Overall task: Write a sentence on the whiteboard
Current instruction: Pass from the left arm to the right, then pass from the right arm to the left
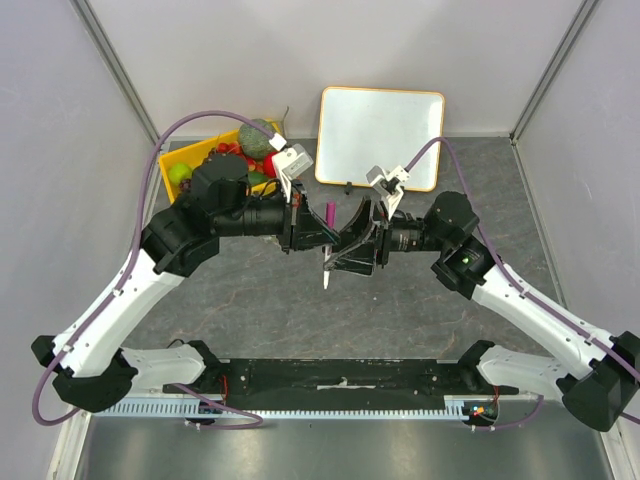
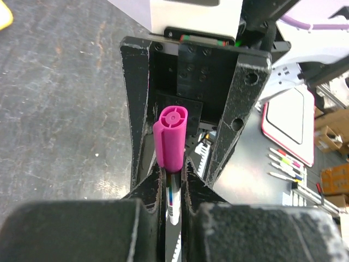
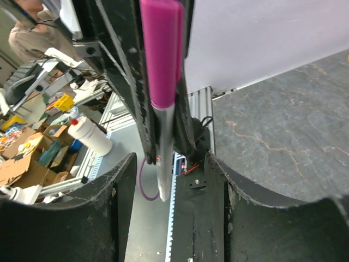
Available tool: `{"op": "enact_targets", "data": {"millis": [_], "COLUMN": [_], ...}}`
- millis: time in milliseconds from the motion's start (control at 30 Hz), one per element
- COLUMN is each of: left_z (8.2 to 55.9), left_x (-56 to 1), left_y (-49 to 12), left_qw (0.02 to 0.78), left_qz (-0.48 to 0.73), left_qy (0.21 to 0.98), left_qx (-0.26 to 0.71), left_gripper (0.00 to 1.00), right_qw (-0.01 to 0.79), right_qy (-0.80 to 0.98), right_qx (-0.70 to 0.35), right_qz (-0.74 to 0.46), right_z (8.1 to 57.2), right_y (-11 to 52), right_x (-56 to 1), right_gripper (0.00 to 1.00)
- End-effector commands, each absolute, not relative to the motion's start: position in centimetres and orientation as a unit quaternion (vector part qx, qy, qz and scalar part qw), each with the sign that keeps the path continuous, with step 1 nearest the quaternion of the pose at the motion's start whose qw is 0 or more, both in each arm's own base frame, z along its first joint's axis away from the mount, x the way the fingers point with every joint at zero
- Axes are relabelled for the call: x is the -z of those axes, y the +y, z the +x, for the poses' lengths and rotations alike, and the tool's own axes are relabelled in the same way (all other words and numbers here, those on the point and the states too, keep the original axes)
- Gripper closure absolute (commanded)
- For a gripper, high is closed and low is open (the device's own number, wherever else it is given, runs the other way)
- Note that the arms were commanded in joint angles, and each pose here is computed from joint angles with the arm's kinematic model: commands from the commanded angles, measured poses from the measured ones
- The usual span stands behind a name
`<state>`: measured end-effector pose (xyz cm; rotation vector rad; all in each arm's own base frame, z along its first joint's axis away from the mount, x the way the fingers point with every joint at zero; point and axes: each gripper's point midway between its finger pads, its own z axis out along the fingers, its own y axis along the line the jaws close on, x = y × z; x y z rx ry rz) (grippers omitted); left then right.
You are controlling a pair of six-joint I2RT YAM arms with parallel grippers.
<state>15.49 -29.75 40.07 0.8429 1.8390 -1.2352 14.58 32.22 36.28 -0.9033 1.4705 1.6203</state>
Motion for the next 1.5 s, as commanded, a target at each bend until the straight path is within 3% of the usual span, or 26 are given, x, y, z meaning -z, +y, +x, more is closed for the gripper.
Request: {"op": "enact_targets", "data": {"millis": [0,133,200,233,333,367,467,500,800,933,1133,1233,1300,1367,1400,1467], "left_z": [13.9,13.6,13.7,13.8,13.9,13.9,14.4,14.6,14.1,14.3,14.7,15.1,15.1,15.2,15.3,15.1], "left_x": [-39.9,-39.2,-39.0,-39.0,-39.3,-39.4,-38.8,-38.6,-36.9,-35.8,-34.5,-34.1,-34.0,-34.0,-34.0,-34.0], "left_y": [-30.1,-30.5,-30.5,-30.5,-30.3,-30.2,-29.5,-29.2,-27.1,-27.7,-30.4,-31.3,-31.8,-32.0,-31.9,-31.5], "left_qw": [0.355,0.333,0.333,0.336,0.343,0.345,0.347,0.35,0.367,0.364,0.337,0.329,0.325,0.328,0.328,0.333], "left_qz": [0.375,0.382,0.382,0.38,0.379,0.38,0.371,0.364,0.317,0.304,0.311,0.314,0.32,0.317,0.315,0.318], "left_qy": [0.69,0.692,0.693,0.694,0.694,0.695,0.717,0.724,0.747,0.744,0.723,0.72,0.712,0.71,0.713,0.713], "left_qx": [0.507,0.514,0.512,0.51,0.506,0.503,0.477,0.469,0.455,0.471,0.516,0.524,0.534,0.536,0.533,0.529], "left_gripper": [0.98,0.98,0.98,0.98,0.98,0.89,0.41,0.36,0.24,0.23,0.29,0.37,0.55,0.88,0.98,0.98], "right_qw": [0.376,0.365,0.358,0.355,0.357,0.368,0.382,0.387,0.459,0.488,0.495,0.498,0.497,0.498,0.494,0.487], "right_qy": [0.528,0.529,0.532,0.536,0.544,0.549,0.564,0.569,0.623,0.615,0.587,0.58,0.583,0.585,0.585,0.594], "right_qx": [-0.659,-0.66,-0.658,-0.655,-0.644,-0.635,-0.619,-0.614,-0.575,-0.589,-0.628,-0.634,-0.632,-0.63,-0.631,-0.624], "right_qz": [-0.382,-0.388,-0.394,-0.396,-0.403,-0.4,-0.391,-0.386,-0.267,-0.192,-0.127,-0.118,-0.118,-0.117,-0.122,-0.144], "right_z": [12.6,12.3,12.3,12.4,12.4,12.7,13.4,13.7,17.7,18.5,18.2,18.1,18.2,18.3,18.1,18.0], "right_y": [31.7,31.7,31.8,31.8,31.7,31.7,31.6,31.5,30.6,29.4,28.2,27.9,28.0,28.0,28.1,28.5], "right_x": [-38.4,-38.0,-37.4,-37.2,-36.6,-36.5,-36.3,-36.3,-36.2,-37.1,-38.5,-38.8,-38.7,-38.6,-38.6,-38.4], "right_gripper": [0.43,0.69,0.94,1.0,1.0,1.0,1.0,1.0,1.0,1.0,1.0,1.0,1.0,1.0,1.0,1.0]}}
